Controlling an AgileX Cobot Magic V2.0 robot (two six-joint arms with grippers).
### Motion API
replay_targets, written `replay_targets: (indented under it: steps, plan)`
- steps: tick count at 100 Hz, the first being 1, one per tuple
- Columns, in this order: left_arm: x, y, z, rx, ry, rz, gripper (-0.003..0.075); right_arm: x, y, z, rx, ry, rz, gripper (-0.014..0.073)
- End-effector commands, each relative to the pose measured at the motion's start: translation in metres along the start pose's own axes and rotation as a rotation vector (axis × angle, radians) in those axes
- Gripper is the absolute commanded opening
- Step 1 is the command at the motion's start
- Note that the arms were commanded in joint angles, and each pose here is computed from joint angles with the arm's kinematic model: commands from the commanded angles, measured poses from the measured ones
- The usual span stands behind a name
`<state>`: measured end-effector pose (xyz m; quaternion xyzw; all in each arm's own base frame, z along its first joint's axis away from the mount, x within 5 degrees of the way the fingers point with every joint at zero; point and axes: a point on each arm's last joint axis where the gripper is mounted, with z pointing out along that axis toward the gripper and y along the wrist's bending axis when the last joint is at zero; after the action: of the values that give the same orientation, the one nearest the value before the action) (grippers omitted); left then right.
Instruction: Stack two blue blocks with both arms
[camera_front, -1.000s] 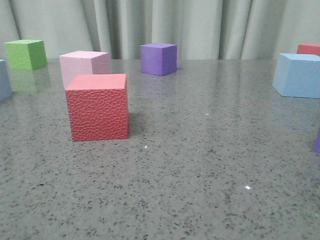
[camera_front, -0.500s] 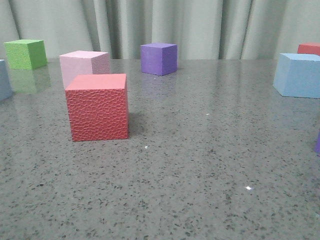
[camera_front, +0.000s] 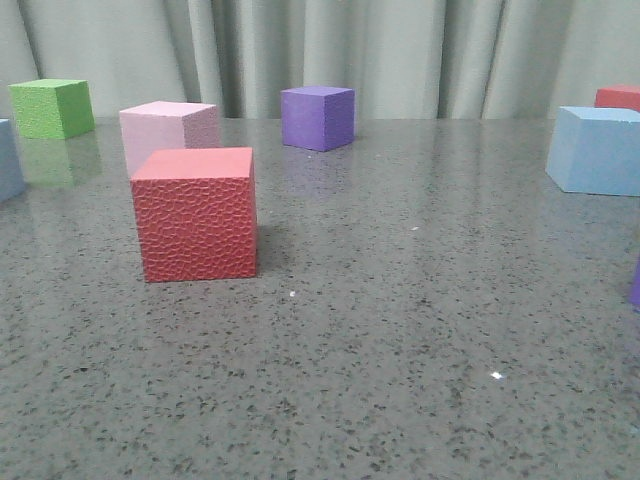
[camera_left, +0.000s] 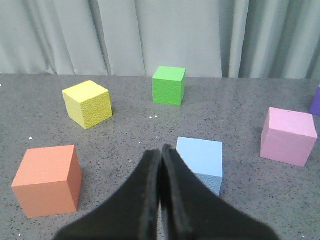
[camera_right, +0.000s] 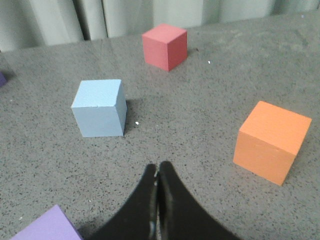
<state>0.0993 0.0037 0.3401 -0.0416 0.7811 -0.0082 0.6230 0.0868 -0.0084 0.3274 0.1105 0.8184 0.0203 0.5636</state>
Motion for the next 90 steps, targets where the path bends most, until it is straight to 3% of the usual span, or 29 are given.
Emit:
replay_targets:
  steps: [1,20,28,35,52,64,72,90]
  plan:
    - [-0.024,-0.002,0.01,0.009,-0.037,-0.017,-0.0019,-0.023,0.004,0.002,0.004,-0.019,-0.011,-0.0059]
    - [-0.033,-0.004,0.032,0.004,0.018,-0.014,-0.0018,-0.034,0.006,0.013,0.028,0.066,-0.012,-0.0054]
    - [-0.034,-0.004,0.037,0.002,0.039,-0.002,0.0018,-0.034,0.006,0.015,0.031,0.081,-0.012,-0.001]
    - [-0.034,-0.004,0.04,0.002,0.046,0.002,0.0111,-0.033,0.006,0.015,0.032,0.085,-0.012,0.0076]
    - [-0.034,-0.004,0.041,0.002,0.045,0.004,0.0447,-0.033,0.006,0.015,0.032,0.084,-0.014,0.0396]
    - [-0.034,-0.004,0.041,0.002,0.047,0.004,0.0605,-0.033,0.006,0.015,0.033,0.084,-0.014,0.0587]
    - [-0.034,-0.004,0.041,0.002,0.047,0.004,0.0631,-0.033,0.006,0.015,0.032,0.085,-0.013,0.065]
    - [-0.035,-0.004,0.041,0.003,0.039,0.004,0.063,-0.039,0.008,0.015,0.014,0.024,-0.013,0.0653]
